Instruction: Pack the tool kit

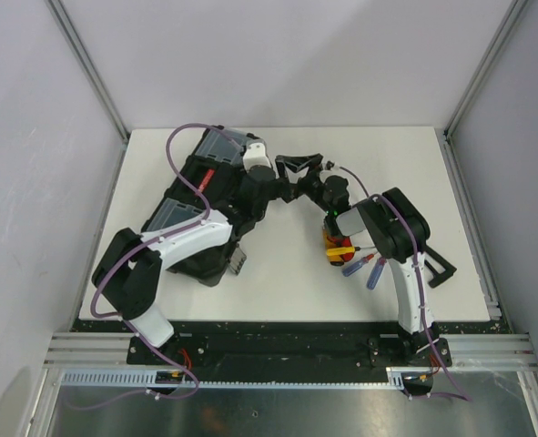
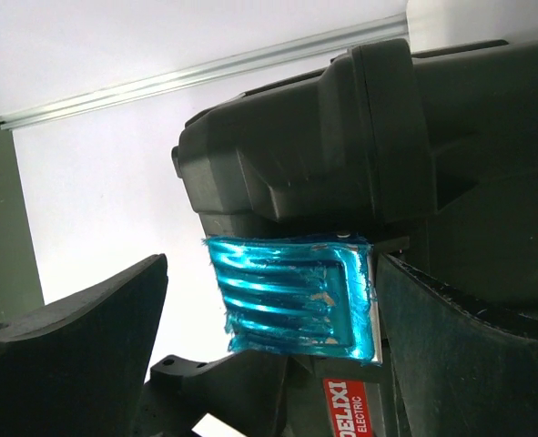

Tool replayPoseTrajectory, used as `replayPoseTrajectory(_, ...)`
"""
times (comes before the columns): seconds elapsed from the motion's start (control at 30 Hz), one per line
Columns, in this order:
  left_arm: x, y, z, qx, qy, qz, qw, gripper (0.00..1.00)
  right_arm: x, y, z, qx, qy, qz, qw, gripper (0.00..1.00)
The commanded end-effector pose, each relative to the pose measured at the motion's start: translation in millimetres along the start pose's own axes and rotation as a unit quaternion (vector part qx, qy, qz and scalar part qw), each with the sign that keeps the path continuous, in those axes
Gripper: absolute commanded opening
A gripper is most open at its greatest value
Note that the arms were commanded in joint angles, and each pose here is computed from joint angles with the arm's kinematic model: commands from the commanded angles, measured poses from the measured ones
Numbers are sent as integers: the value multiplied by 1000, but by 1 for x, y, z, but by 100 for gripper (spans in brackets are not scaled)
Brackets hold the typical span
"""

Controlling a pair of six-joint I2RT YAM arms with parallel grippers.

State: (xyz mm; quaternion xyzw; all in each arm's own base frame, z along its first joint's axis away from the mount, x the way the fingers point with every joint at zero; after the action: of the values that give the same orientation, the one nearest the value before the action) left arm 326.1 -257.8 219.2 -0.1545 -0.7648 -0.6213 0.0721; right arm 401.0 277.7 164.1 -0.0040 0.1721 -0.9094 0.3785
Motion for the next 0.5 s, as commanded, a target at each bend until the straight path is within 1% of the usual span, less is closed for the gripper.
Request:
replayPoseTrajectory(0.0,-2,32,-28,18,-97,-45,994,82,-3,-13,49,21,118,39,992,99)
replayPoseTrajectory(0.2,6,32,-32,3,-143,-39,989,75,0,-7,55,46,102,30,993,99)
replayPoseTrajectory(0.3,11,30,-27,-4,-146,-37,989,73,9,9,52,69,44,-16,997,99)
replayPoseTrajectory(0.47,21,29,-20,-7,-150,-37,988,76,34,34,53,104,-48,-88,990,99)
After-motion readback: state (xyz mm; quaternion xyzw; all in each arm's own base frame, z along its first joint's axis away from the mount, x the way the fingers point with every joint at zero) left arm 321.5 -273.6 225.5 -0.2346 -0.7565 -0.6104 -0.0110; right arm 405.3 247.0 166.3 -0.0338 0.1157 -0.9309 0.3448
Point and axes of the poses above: each gripper's point midway between its finger pads, its own x axis back along the fingers, its own z axis along the line the jaws close on, y = z × x, the point moved 9 cm from there along x, back along the fingers, and after that the axes turned 4 degrees about -x, right-handed, at the moved point
